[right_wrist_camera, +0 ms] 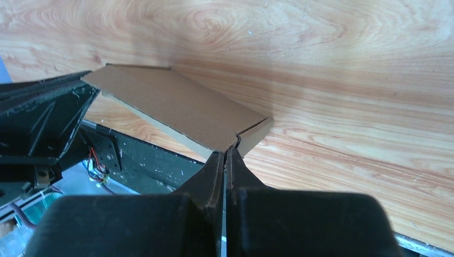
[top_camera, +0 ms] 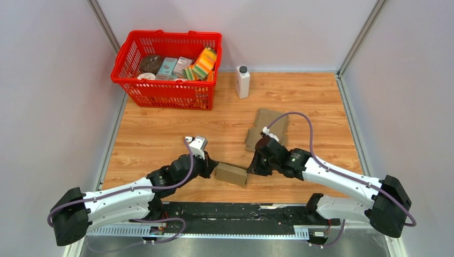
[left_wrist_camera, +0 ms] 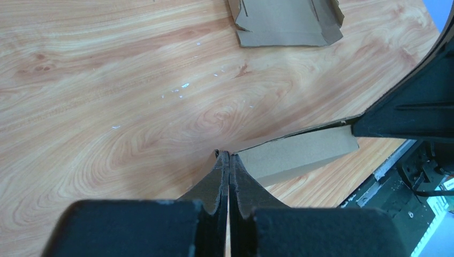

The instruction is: Fold the paper box

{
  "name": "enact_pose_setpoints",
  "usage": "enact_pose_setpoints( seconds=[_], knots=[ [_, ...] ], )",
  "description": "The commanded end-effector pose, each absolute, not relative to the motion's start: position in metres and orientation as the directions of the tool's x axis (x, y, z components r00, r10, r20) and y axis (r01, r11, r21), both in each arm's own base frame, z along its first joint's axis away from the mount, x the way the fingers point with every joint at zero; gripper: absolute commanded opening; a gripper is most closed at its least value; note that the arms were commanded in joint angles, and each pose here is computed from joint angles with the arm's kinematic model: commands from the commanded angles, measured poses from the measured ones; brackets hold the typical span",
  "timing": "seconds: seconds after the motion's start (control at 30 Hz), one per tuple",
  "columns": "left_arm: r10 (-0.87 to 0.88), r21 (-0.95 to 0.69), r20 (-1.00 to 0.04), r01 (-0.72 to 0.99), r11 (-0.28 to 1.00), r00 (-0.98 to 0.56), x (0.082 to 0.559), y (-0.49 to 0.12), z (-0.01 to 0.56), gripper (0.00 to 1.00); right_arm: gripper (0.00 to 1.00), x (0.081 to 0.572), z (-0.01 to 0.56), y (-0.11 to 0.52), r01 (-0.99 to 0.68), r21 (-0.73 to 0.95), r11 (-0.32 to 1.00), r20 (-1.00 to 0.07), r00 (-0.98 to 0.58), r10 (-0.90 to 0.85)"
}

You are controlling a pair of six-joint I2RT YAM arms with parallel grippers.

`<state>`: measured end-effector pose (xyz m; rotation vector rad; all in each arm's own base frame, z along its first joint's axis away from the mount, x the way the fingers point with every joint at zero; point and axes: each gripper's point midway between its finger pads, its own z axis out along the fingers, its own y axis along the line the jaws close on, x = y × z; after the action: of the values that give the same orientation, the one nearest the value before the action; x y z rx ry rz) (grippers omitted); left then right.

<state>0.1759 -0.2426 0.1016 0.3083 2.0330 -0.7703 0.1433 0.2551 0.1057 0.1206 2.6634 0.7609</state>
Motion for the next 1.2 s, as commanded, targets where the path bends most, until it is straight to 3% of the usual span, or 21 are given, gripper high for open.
enact_pose_setpoints(
  seconds=[0.0,0.43,0.77,0.87,0.9,0.97,1.03,1.1,1.17],
  knots=[
    [0.003,-0.389,-0.78,0.49,0.78,-0.625,0.154,-0.234,0.069,0.0,0.0,0.155,0.112,0.257,0.043,0.556,0.83,-0.362,-0.886,0.289],
    [-0.023,-0.407,-0.791,0.498,0.766,-0.612,0.144,-0.234,0.066,0.0,0.0,0.141,0.104,0.262,-0.177,0.496,0.85,-0.648,-0.727,0.227],
    [-0.039,-0.411,-0.805,0.51,0.756,-0.592,0.136,-0.239,0.068,0.0,0.01,0.125,0.103,0.282,-0.296,0.501,0.813,-0.684,-0.711,0.163],
    [-0.032,-0.404,-0.805,0.509,0.76,-0.592,0.135,-0.238,0.066,0.0,0.08,0.123,0.114,0.275,-0.278,0.47,0.838,-0.676,-0.724,0.139],
    [-0.037,-0.407,-0.806,0.508,0.759,-0.591,0.135,-0.238,0.066,0.0,0.2,0.12,0.118,0.274,-0.28,0.48,0.831,-0.668,-0.731,0.14],
    [-0.035,-0.405,-0.806,0.506,0.762,-0.591,0.135,-0.238,0.065,0.0,0.3,0.117,0.123,0.271,-0.309,0.471,0.826,-0.672,-0.732,0.11],
    [-0.032,-0.402,-0.805,0.505,0.764,-0.592,0.135,-0.238,0.065,0.0,0.52,0.116,0.13,0.267,-0.376,0.443,0.814,-0.709,-0.702,0.062],
    [-0.031,-0.395,-0.802,0.491,0.776,-0.597,0.135,-0.235,0.062,0.0,0.65,0.12,0.134,0.259,-0.425,0.394,0.815,-0.746,-0.666,0.014],
    [-0.035,-0.394,-0.801,0.482,0.782,-0.597,0.137,-0.233,0.061,0.0,0.71,0.117,0.136,0.261,-0.547,0.331,0.769,-0.782,-0.615,-0.101]
  ],
)
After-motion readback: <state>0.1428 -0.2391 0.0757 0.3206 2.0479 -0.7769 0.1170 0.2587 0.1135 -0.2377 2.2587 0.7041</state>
